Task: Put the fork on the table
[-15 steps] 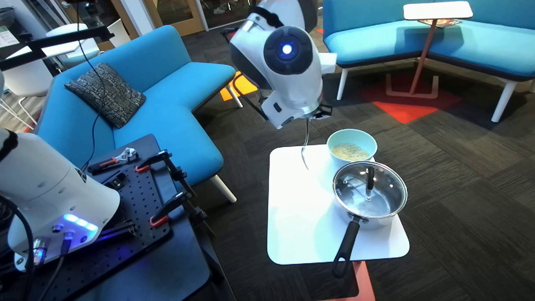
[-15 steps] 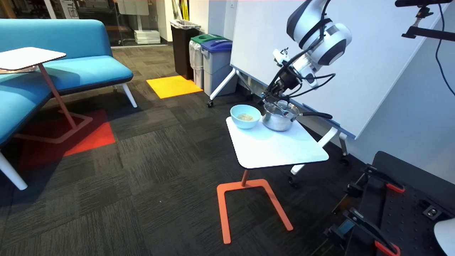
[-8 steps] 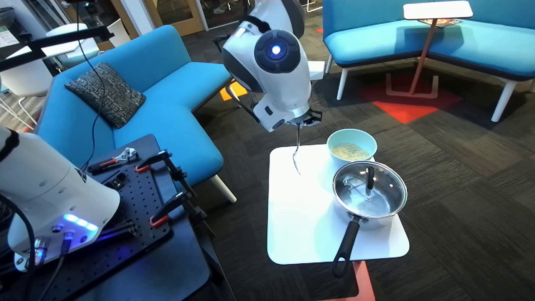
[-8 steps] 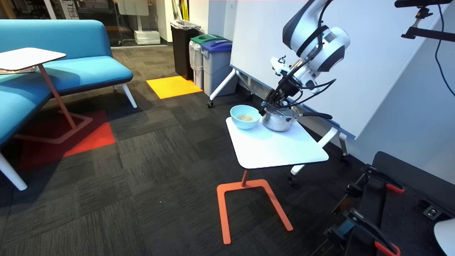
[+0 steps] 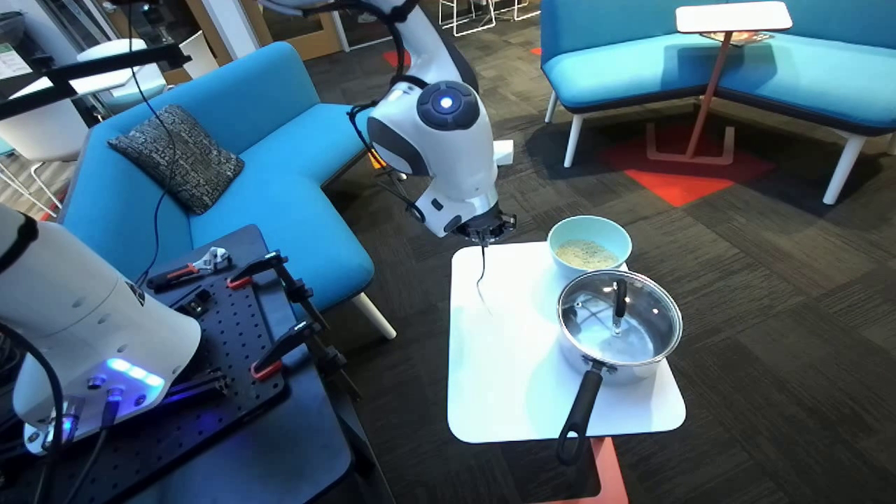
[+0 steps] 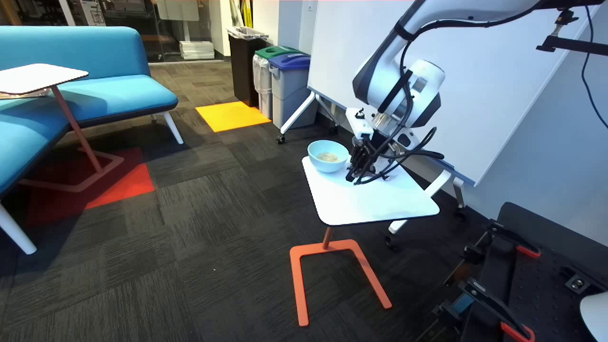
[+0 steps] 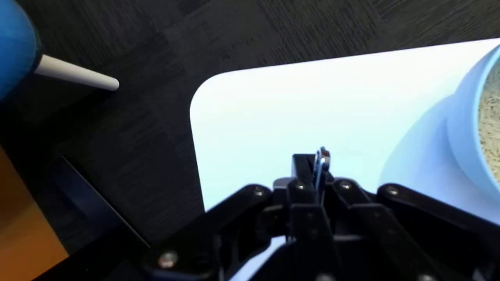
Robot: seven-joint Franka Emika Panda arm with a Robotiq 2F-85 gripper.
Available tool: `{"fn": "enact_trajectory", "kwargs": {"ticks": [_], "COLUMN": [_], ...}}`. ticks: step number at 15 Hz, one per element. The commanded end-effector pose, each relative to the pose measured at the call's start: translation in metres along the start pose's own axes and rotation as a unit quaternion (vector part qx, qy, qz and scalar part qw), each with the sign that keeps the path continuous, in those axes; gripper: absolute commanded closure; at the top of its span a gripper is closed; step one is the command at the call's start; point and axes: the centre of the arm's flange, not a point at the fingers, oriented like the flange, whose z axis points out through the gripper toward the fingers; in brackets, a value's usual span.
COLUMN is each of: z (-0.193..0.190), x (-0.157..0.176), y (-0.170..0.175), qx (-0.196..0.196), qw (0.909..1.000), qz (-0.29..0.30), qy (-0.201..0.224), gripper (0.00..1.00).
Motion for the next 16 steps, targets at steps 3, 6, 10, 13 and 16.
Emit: {"fn": "enact_trajectory", "kwargs": {"ticks": [3,6,10,13,16], "z": [0.043,0.058,0.067,0.074,0.082], "x": [0.001,-0.001,-0.006,-0.009,-0.011], "y": [0.007,0.004,-0.005,-0.01,-0.012], "qx": [-0.008,-0.01,-0.002,-0.005,-0.011], "qw": [0.9991,0.9984,0.9975,0.9964,0.9951], "qz": [-0.02,-0.034,-0.043,-0.049,-0.052], "qy": [0.037,0.045,0.056,0.069,0.083], "gripper": [0.99,0.99,0.99,0.99,0.71]}}
